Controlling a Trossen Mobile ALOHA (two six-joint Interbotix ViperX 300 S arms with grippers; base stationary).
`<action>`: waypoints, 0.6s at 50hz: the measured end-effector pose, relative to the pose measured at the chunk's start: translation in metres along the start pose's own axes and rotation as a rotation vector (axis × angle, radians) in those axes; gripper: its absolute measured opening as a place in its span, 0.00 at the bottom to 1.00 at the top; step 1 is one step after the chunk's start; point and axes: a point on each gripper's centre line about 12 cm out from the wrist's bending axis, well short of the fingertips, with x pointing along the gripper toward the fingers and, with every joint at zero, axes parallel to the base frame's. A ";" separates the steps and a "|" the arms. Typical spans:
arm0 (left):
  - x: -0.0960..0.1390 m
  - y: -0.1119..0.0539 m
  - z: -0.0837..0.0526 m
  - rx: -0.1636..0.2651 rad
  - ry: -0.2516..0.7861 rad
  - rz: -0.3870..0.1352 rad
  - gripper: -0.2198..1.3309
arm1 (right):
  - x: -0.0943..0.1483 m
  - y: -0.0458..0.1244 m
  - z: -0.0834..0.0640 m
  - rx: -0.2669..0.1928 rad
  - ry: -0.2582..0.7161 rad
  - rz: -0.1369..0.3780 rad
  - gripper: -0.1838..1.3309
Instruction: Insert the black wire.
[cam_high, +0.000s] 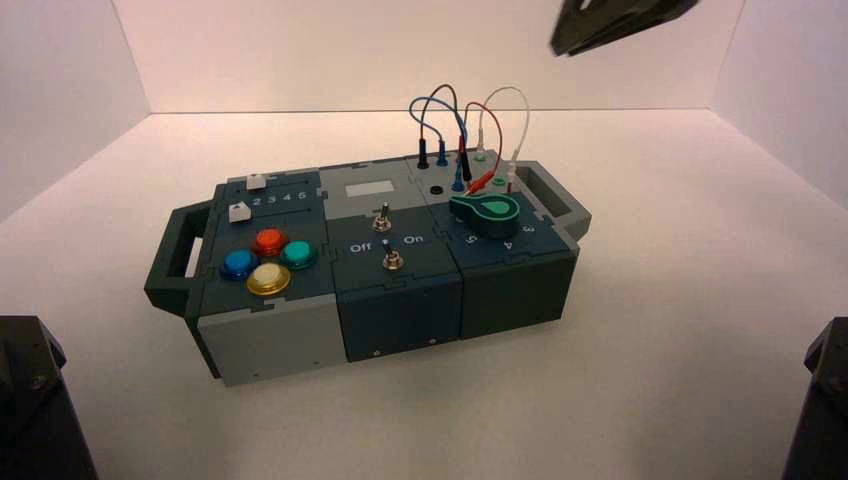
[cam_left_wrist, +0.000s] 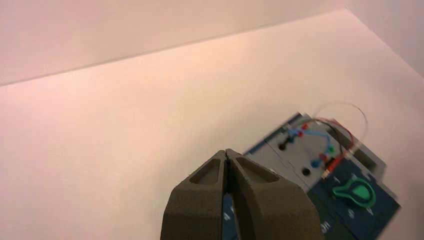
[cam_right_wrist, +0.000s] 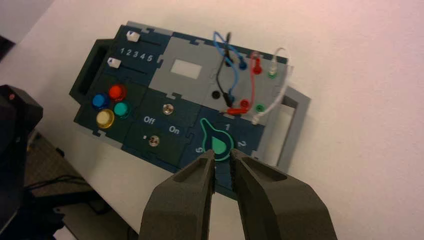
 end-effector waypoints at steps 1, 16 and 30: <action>0.001 -0.002 -0.001 0.006 0.008 -0.007 0.03 | 0.002 0.001 0.001 -0.002 0.005 0.001 0.36; 0.006 -0.018 -0.024 0.032 0.149 -0.064 0.03 | 0.034 0.002 0.004 0.000 0.095 -0.006 0.51; 0.004 -0.025 -0.041 0.040 0.213 -0.093 0.03 | 0.065 0.002 0.006 -0.006 0.145 -0.015 0.64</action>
